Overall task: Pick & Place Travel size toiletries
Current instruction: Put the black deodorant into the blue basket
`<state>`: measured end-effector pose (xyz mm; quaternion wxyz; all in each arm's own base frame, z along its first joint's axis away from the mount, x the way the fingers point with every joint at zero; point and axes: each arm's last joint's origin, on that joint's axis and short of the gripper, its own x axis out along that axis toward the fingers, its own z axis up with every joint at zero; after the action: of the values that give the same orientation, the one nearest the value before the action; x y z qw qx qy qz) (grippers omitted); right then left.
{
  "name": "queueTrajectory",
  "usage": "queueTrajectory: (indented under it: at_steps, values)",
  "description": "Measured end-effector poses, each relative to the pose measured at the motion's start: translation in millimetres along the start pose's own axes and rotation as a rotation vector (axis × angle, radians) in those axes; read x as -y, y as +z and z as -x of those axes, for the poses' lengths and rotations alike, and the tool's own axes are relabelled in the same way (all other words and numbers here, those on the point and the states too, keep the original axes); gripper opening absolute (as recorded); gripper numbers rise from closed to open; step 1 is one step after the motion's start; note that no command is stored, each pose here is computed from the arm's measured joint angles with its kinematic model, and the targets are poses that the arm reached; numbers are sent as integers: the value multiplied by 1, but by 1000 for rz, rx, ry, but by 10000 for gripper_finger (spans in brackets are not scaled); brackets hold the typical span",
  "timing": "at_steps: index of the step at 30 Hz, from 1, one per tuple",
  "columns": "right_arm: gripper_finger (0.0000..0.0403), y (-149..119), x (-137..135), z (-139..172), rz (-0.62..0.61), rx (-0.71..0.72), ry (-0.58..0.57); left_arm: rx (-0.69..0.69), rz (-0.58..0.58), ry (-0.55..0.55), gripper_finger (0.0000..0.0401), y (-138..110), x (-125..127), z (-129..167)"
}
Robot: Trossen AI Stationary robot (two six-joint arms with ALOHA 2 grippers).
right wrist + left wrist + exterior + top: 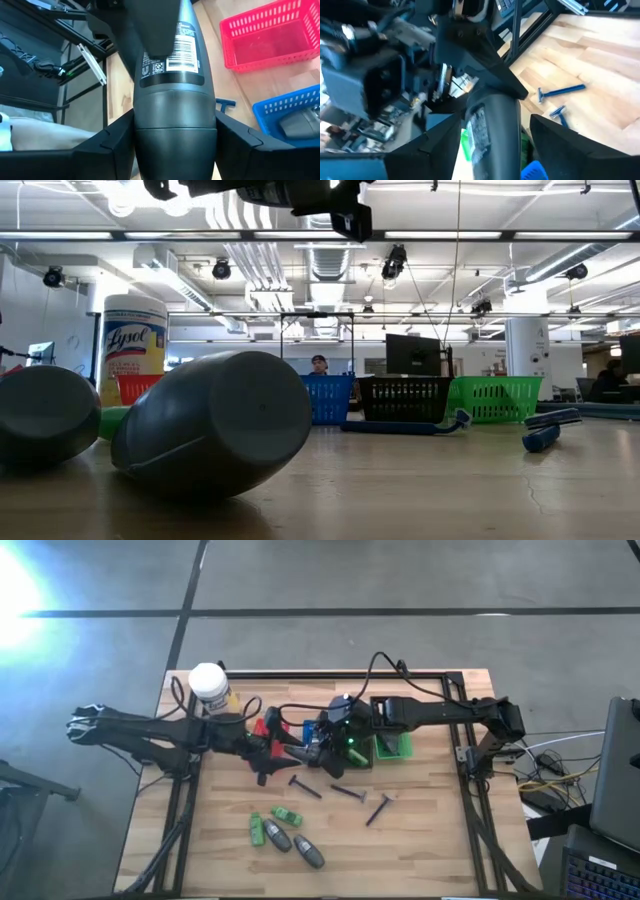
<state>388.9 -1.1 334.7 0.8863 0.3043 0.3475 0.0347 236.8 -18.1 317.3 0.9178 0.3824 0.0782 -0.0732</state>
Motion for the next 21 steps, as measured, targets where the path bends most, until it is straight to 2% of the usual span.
queueTrajectory:
  at_steps: [8, 16, 21]
  values:
    - [197, 4, -5, 4, 19, 4, 34, 17, 29, -5, 231, 0, 0, -3]
    - [199, 1, -3, 3, -1, -22, 19, 45, 80, 13, 230, 4, -3, -4]
    - [199, 3, -5, 5, -4, -21, 30, 39, 81, -15, 219, 1, 1, -11]
